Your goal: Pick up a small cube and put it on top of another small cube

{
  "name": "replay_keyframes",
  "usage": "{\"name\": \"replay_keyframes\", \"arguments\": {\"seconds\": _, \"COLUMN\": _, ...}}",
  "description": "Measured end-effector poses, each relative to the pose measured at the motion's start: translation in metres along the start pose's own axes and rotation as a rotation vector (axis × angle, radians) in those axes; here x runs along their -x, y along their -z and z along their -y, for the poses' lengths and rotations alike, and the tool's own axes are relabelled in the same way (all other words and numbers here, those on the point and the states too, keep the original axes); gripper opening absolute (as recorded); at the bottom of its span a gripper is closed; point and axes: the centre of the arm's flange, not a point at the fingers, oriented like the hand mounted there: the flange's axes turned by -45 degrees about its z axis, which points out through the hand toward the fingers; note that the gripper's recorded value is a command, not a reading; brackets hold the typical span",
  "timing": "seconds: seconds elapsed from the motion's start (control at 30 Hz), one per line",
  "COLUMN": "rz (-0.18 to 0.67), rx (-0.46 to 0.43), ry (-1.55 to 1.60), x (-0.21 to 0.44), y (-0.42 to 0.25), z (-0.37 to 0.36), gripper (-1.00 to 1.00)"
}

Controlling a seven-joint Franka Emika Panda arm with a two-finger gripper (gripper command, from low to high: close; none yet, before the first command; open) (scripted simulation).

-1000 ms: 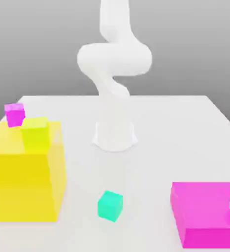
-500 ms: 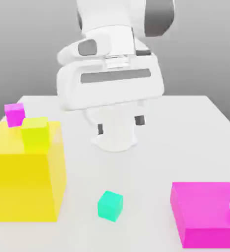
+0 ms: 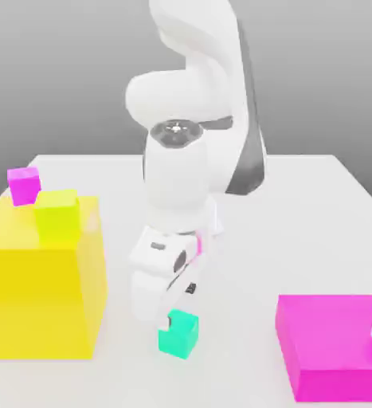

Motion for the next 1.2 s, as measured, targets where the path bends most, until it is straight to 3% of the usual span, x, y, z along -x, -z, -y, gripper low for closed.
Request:
{"name": "replay_keyframes", "arguments": {"seconds": 0.23, "rz": 0.0, "rx": -0.006, "ry": -0.001, "x": 0.001, "y": -0.041, "z": 0.003, "gripper": 0.0}}
{"name": "replay_keyframes", "arguments": {"seconds": 0.27, "rz": 0.0, "rx": -0.008, "ry": -0.002, "x": 0.001, "y": -0.046, "z": 0.004, "gripper": -1.0}}
{"name": "replay_keyframes", "arguments": {"seconds": 0.5, "rz": 0.0, "rx": -0.011, "ry": -0.002, "x": 0.001, "y": -0.047, "z": 0.005, "gripper": -1.0}}
{"name": "replay_keyframes", "arguments": {"seconds": 0.9, "rz": 0.0, "rx": -0.01, "ry": -0.002, "x": 0.001, "y": 0.015, "z": 0.004, "gripper": -1.0}}
{"name": "replay_keyframes", "arguments": {"seconds": 1.2, "rz": -0.005, "rx": -0.013, "ry": 0.502, "x": -0.191, "y": 0.081, "z": 0.029, "gripper": -1.0}}
